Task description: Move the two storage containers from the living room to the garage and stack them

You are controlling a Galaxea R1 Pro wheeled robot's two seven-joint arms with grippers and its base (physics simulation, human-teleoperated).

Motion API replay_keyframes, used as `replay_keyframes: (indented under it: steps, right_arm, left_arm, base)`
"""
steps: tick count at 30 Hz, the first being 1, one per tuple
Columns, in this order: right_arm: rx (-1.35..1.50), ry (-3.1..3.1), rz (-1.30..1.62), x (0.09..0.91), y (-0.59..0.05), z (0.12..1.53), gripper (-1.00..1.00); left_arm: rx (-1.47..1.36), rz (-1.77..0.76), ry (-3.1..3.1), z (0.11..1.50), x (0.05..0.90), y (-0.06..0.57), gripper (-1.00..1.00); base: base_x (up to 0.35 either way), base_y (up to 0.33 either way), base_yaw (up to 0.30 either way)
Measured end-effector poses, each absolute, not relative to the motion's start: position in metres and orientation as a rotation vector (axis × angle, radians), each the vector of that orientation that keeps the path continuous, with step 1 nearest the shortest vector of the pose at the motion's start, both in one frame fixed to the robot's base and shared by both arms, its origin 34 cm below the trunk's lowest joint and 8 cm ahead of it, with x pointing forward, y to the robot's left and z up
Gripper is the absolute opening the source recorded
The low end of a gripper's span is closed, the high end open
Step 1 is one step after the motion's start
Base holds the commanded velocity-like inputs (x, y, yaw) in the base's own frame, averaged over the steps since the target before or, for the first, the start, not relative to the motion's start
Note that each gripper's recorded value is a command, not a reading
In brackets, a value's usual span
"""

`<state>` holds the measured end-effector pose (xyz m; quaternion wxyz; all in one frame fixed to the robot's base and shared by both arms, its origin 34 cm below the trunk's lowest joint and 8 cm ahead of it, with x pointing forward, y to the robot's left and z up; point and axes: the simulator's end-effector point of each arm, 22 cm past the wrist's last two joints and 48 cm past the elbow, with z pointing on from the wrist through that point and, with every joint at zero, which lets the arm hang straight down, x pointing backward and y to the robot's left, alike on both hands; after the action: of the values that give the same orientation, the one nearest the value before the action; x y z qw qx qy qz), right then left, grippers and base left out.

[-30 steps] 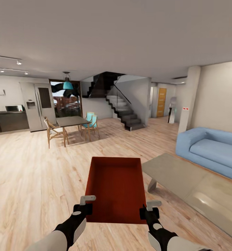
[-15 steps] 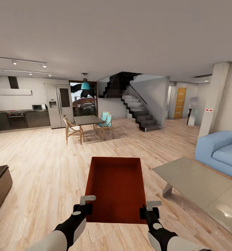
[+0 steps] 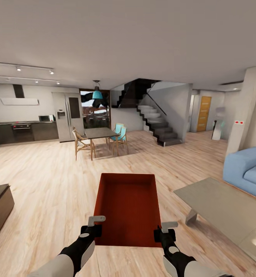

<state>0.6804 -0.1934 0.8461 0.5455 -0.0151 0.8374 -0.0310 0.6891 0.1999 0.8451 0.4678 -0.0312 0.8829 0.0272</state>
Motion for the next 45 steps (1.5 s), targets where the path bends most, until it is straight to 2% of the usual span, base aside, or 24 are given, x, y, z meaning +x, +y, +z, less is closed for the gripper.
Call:
replay_keyframes:
  steps: [45]
  right_arm:
    - [-0.032,1.988,-0.073,0.6794,-0.1932,0.8449,-1.0]
  left_arm:
    - [-0.074,0.068,2.167,0.845,0.6891,0.2,-1.0]
  base:
    - [0.322,0.0,0.0]
